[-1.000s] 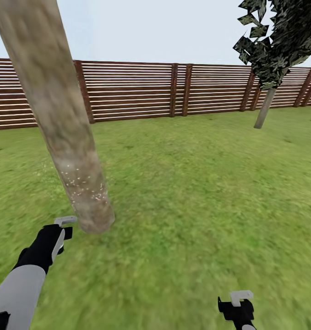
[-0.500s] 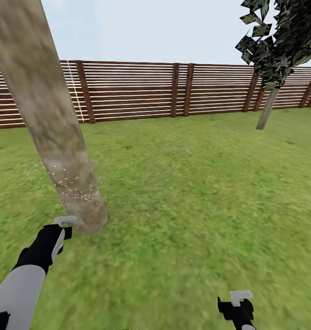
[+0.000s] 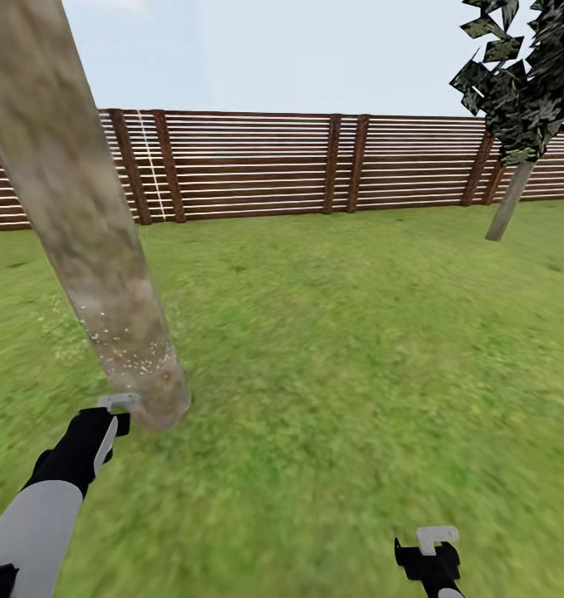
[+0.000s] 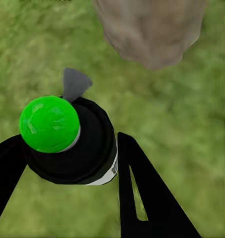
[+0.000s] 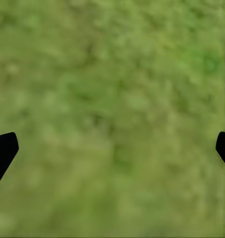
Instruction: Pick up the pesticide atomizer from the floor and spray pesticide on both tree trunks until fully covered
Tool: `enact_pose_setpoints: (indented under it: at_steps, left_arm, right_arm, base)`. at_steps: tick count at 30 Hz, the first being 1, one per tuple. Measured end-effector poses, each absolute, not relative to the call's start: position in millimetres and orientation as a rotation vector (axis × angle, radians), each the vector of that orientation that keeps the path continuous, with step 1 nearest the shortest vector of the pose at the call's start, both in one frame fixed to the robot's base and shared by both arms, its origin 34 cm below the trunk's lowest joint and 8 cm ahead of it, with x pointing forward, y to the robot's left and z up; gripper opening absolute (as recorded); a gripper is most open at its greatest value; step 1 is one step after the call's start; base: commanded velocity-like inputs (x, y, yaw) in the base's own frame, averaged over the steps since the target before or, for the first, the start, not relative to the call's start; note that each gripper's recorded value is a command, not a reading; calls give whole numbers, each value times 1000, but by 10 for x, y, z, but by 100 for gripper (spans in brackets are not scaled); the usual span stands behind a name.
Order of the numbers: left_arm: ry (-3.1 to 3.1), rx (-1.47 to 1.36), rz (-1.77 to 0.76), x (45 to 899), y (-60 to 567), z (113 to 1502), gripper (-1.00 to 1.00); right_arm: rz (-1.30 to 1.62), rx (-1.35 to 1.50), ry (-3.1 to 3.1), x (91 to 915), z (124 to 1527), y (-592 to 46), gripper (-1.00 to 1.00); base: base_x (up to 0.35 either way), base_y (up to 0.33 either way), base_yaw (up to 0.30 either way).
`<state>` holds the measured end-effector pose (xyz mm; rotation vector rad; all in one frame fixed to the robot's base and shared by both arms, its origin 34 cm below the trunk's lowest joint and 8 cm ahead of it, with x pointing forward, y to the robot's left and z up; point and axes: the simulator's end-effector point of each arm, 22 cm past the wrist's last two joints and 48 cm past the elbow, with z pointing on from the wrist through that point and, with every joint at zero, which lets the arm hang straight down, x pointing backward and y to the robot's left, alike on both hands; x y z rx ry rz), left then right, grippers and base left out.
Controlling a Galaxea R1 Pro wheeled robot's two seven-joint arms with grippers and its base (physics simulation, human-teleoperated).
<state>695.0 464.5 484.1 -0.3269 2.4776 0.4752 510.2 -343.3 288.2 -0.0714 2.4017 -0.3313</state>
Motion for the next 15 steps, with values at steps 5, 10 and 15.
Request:
enact_pose_setpoints:
  at_steps: [5,10,15]
  left_arm:
    - [2477,-328,472,6954,4633,4839,-100]
    - [2477,-328,473,6952,4636,4839,-100]
    - [2495,-333,473,6865,4632,4737,-100]
  right_arm:
    - [-331,-71,2402,5102,2881,-3432,100]
    - [-331,-72,2402,5102,2882,-3432,100]
    - [-331,-71,2402,5105,2879,-3432,100]
  base:
    - [72,-269,260]
    - [158,-254,275]
    - [-66,-224,136]
